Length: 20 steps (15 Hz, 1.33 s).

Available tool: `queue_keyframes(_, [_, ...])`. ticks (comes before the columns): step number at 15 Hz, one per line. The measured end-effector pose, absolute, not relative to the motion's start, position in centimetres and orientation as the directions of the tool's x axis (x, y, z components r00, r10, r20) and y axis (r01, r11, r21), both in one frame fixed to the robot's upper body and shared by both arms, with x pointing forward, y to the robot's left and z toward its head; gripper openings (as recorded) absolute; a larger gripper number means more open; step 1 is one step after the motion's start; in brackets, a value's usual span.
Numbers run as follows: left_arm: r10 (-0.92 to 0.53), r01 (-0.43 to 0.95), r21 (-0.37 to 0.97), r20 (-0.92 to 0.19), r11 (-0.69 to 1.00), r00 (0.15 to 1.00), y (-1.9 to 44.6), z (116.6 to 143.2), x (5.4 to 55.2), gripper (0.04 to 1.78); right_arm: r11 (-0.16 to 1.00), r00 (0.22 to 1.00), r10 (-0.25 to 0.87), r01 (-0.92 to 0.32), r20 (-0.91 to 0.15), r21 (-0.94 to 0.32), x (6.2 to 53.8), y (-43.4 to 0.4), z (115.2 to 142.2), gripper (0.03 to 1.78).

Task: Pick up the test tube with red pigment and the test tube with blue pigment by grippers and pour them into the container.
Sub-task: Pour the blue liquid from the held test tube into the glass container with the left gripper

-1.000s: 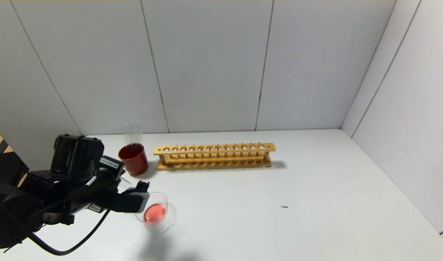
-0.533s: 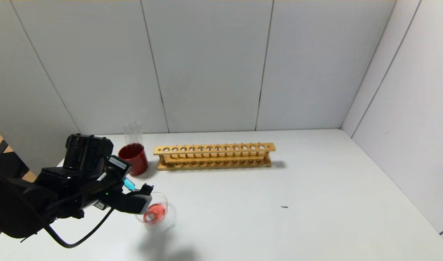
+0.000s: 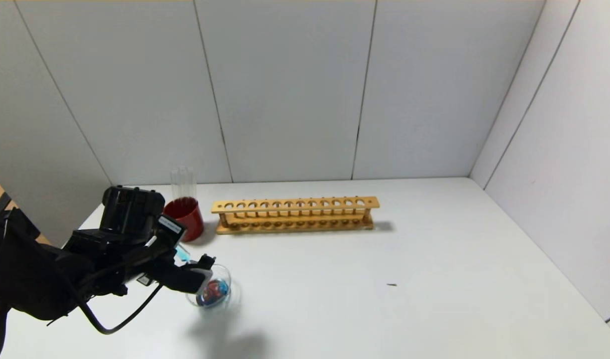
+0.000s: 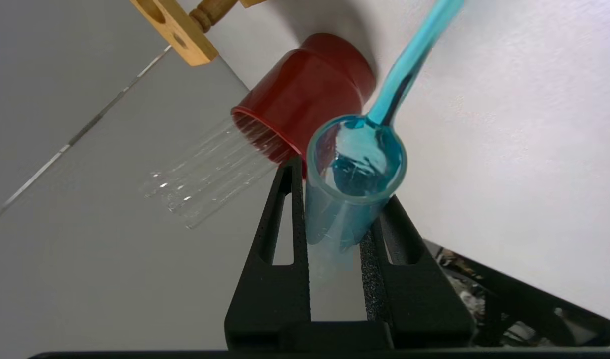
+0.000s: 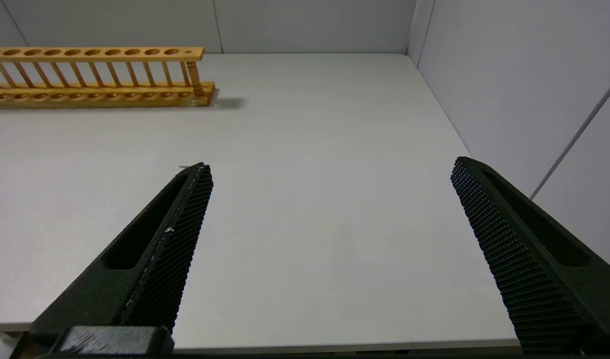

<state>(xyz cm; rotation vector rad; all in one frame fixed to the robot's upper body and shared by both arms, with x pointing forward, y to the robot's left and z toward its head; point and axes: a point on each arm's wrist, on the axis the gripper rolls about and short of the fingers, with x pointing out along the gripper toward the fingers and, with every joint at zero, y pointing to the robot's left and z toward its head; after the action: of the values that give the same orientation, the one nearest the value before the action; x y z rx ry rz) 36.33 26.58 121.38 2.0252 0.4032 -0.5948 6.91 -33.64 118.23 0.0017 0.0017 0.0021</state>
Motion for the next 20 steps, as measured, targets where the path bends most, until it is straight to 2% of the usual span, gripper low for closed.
queue_keyframes(6, [0.038, 0.449, 0.666, -0.534, -0.596, 0.844, 26.6, 121.6, 36.5, 0.33, 1.0, 1.0, 0.003, -0.003, -0.002, 0.002, 6.9, -33.6, 118.2, 1.75])
queue_keyframes(12, [0.037, 0.439, 0.661, -0.529, -0.608, 0.848, 26.6, 121.8, 36.5, 0.33, 1.0, 1.0, 0.003, -0.003, -0.002, 0.002, 6.9, -33.6, 118.2, 1.75])
queue_keyframes(17, [0.029, 0.354, 0.659, -0.45, -0.664, 0.893, 26.5, 122.6, 37.0, 0.33, 1.0, 1.0, 0.003, -0.003, -0.002, 0.002, 6.9, -33.6, 118.2, 1.75])
queue_keyframes(20, [0.033, 0.353, 0.653, -0.45, -0.67, 0.893, 26.5, 122.6, 36.9, 0.33, 1.0, 1.0, 0.003, -0.003, -0.002, 0.001, 6.9, -33.6, 118.2, 1.75])
